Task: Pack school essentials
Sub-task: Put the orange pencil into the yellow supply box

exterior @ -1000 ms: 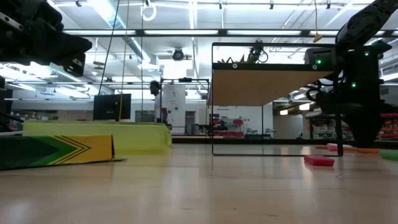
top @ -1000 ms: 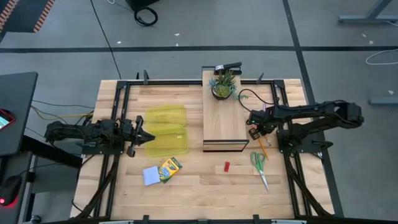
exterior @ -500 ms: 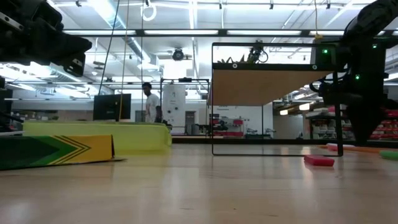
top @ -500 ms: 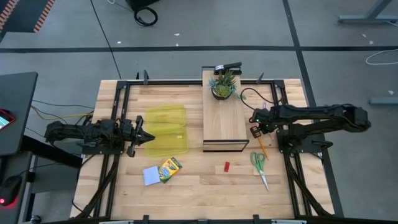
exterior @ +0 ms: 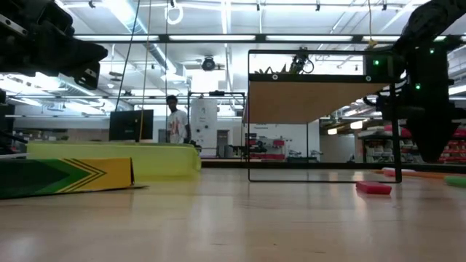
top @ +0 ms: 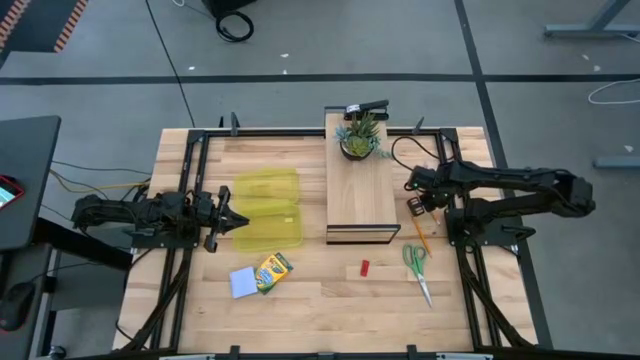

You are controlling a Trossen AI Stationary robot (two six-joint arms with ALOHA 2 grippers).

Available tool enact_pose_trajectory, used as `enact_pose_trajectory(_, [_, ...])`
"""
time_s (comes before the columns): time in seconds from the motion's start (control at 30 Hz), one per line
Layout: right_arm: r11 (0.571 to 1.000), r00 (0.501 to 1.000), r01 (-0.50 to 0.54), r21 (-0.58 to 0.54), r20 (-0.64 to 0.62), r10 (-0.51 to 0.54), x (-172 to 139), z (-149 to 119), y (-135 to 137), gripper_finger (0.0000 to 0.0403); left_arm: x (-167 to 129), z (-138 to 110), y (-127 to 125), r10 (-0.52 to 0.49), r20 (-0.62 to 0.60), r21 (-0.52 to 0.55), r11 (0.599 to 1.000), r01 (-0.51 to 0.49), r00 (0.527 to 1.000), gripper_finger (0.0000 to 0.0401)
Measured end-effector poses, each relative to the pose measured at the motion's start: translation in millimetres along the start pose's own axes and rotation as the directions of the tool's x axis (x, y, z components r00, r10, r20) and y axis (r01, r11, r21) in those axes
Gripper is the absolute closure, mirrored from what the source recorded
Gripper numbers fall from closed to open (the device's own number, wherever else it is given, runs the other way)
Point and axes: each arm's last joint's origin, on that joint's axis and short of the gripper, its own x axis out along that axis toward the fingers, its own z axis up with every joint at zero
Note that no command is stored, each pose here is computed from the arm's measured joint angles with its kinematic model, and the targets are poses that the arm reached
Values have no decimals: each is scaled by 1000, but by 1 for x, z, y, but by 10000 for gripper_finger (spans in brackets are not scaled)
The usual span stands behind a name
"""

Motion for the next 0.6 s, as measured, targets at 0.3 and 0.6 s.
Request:
enact_pose_trajectory(0.3, [1000, 1000, 9, -9, -30, -9, 9, 6, -3, 274, 0, 0, 0, 0, 0, 0, 1000, 0, 1000, 365])
enact_pose_trajectory(0.6, [1000, 995, 17, -26, -98, -19, 27, 14, 10, 291, 0, 0, 0, 0, 1, 0, 1000, 0, 1000, 363])
